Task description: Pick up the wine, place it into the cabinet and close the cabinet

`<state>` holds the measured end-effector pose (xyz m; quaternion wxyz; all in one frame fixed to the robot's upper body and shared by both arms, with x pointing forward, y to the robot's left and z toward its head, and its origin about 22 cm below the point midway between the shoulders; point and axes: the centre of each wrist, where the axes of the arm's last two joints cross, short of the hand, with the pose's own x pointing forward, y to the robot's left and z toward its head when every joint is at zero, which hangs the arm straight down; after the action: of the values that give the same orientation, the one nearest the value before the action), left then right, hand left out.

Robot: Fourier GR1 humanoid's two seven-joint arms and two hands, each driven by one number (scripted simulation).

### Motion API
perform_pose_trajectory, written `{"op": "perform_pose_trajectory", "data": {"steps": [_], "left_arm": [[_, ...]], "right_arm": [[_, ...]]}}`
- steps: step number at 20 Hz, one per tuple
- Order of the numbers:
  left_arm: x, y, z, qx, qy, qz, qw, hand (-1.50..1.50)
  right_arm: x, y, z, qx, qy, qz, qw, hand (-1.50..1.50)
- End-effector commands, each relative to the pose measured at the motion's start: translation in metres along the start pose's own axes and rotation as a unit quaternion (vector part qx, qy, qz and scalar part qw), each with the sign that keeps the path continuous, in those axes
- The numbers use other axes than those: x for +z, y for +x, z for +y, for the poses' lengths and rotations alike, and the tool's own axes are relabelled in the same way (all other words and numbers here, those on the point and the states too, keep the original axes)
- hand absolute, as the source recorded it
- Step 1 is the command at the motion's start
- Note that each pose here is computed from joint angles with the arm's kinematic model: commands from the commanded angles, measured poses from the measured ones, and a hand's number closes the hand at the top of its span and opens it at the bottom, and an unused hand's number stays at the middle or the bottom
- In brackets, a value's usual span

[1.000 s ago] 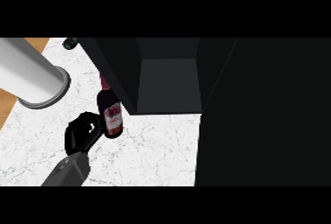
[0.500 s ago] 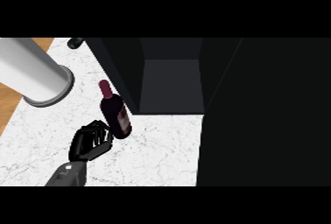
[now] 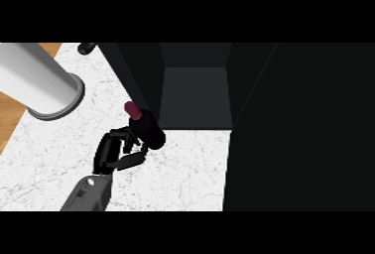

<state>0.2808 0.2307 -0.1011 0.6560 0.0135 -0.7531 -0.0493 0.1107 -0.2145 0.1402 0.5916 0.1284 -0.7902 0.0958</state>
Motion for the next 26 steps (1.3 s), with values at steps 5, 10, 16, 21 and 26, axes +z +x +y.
{"op": "perform_pose_trajectory", "data": {"steps": [5, 10, 16, 21, 26], "left_arm": [[-0.037, 0.057, -0.039, -0.014, -0.005, 0.002, 0.9999, 1.5], [-0.049, 0.073, -0.071, -0.072, -0.019, -0.002, 0.9973, 1.5], [-0.065, 0.096, -0.098, -0.079, -0.02, -0.002, 0.9967, 1.5], [-0.075, 0.102, -0.113, -0.056, -0.019, 0.01, 0.9982, 1.5], [-0.084, 0.117, -0.129, -0.082, 0.002, 0.034, 0.996, 1.5]], "right_arm": [[0.012, 0.026, -0.001, -0.013, 0.007, -0.017, 1.0, -1.5], [0.011, 0.02, -0.002, -0.022, 0.006, -0.007, 1.0, -1.5], [0.024, 0.022, -0.006, -0.016, 0.011, -0.018, 1.0, -1.5], [0.016, 0.017, -0.01, -0.021, 0.006, -0.017, 1.0, -1.5], [0.014, 0.014, -0.011, -0.016, 0.002, -0.021, 1.0, -1.5]]}}
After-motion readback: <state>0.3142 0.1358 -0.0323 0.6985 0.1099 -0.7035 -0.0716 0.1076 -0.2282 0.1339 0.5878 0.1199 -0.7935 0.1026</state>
